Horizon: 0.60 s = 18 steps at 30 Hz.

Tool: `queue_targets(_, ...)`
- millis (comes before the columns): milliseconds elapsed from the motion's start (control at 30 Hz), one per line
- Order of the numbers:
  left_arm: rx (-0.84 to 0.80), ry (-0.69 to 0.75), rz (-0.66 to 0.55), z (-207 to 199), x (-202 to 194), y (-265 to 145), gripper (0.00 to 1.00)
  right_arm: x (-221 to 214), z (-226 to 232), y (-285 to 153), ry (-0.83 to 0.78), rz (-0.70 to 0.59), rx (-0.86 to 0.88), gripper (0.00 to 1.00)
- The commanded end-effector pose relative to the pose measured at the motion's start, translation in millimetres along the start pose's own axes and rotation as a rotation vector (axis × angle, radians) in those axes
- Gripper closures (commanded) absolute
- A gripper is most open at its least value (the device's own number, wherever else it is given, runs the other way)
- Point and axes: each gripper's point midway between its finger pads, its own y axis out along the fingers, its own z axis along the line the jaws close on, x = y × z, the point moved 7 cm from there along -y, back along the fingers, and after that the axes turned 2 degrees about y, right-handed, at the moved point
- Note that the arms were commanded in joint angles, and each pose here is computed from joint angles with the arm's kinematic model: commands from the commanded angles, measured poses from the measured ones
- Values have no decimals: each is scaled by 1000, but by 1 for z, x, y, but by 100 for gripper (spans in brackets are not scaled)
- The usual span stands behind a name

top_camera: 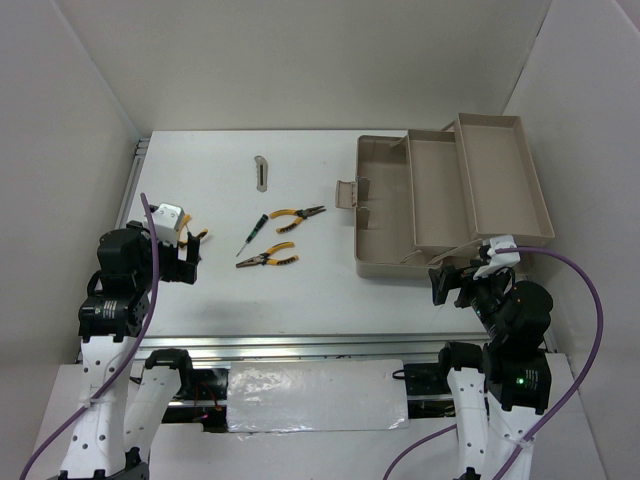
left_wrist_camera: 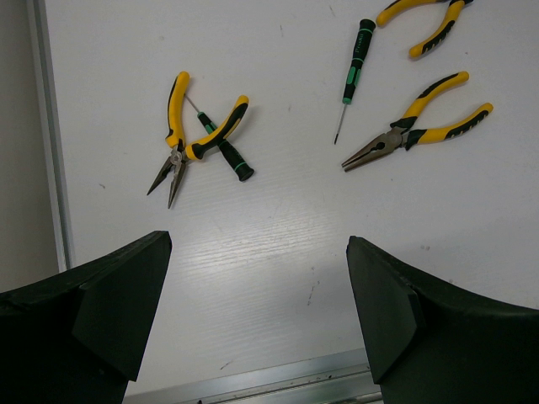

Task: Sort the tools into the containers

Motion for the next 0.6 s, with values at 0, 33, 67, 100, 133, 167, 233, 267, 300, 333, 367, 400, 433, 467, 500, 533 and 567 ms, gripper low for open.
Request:
queue_targets(0,-7,29,-80,1,15,-9,1,7,-2,5,-6,-34,0,0)
queue_targets(33,25,13,-81,4,15,-10,1,7,-2,5,-4,-34,1,0)
queue_targets(67,39,4,-79,5,15,-9,1,7,-2,5,-2,-28,1,0)
queue_targets(100,46,-1,-72,6,15,-8,1,6,-2,6,-1,-26,3,0)
queue_targets(133,44,-2,-62,6,14,-7,1,6,-2,6,-3,-26,3,0)
queue_targets(167,37,-2,-55,6,14,-6,1,7,-2,6,-2,-28,3,0)
queue_targets(233,31,-11,-33,6,14,-2,1,7,-2,6,0,-26,0,0)
queue_targets(267,35,-17,-25,7,14,-1,1,6,-3,7,2,-25,-3,0)
queue_targets(300,49,-42,-21,8,14,0,1,7,-3,7,3,-26,-6,0)
queue_targets(333,91,-62,-5,13,14,4,1,6,-3,7,5,-23,-9,0)
queue_targets(367,108,-74,-3,15,16,4,1,7,-3,7,7,-20,-9,0)
queue_targets(400,119,-99,1,16,17,7,1,6,-3,8,7,-20,-9,0)
queue_targets(433,116,-109,19,16,18,12,1,6,-4,8,9,-16,-9,0)
queue_targets(467,150,-121,25,20,22,11,1,6,-4,9,9,-16,-10,0)
queue_targets(500,152,-129,48,22,23,17,1,6,-4,8,8,-15,-13,0)
queue_targets(533,155,-136,54,23,26,20,1,6,-4,9,10,-13,-12,0)
queue_targets(567,136,-138,50,23,35,17,1,6,-4,9,9,-15,-13,0)
